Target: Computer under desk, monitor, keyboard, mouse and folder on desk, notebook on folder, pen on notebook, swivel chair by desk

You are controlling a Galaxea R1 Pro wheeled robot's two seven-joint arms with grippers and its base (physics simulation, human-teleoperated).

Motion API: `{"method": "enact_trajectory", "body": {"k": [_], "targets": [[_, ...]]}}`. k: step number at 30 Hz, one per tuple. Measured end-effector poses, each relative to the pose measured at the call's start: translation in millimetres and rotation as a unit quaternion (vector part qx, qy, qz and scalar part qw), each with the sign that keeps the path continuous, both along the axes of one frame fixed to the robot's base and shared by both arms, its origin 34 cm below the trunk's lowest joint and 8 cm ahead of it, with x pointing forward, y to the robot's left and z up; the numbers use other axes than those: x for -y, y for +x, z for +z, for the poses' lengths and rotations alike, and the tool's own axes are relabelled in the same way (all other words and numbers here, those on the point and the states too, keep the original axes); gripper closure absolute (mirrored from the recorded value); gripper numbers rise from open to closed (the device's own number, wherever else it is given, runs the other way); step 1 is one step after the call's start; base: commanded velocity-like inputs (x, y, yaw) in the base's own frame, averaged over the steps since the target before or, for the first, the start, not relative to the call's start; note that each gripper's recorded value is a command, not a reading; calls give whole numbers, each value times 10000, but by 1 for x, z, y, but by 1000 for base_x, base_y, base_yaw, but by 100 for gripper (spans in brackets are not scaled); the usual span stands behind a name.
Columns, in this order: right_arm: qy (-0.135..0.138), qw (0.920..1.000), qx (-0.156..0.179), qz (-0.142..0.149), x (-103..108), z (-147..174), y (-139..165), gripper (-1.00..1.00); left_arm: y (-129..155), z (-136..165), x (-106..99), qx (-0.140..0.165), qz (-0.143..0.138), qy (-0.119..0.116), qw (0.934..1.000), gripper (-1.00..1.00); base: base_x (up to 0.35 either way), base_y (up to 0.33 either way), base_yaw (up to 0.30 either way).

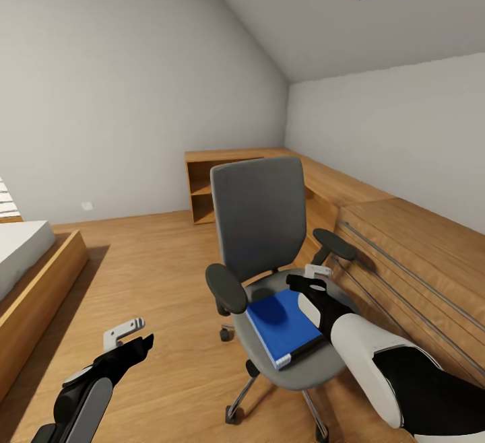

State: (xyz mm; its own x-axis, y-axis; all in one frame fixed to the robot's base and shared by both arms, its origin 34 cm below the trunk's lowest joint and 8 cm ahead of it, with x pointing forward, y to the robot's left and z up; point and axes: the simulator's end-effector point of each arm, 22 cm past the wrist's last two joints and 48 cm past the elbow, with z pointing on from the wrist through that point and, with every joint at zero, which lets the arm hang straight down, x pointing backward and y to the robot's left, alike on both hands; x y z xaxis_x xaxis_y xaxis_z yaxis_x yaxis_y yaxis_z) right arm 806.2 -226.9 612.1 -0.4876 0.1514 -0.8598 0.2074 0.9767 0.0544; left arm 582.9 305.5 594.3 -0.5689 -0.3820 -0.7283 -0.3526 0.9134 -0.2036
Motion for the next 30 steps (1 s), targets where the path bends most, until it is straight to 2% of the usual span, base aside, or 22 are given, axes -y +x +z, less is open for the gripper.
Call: {"method": "enact_trajectory", "body": {"k": [18,30], "targets": [[-25,10000,-57,-10,2,-4,-3,-100,0,0,0,4,-7,10,10000,-100,151,0,0],[-66,9999,-99,-56,11,-10,-4,-100,0,-1,-1,40,9,13,10000,-100,17,0,0]]}}
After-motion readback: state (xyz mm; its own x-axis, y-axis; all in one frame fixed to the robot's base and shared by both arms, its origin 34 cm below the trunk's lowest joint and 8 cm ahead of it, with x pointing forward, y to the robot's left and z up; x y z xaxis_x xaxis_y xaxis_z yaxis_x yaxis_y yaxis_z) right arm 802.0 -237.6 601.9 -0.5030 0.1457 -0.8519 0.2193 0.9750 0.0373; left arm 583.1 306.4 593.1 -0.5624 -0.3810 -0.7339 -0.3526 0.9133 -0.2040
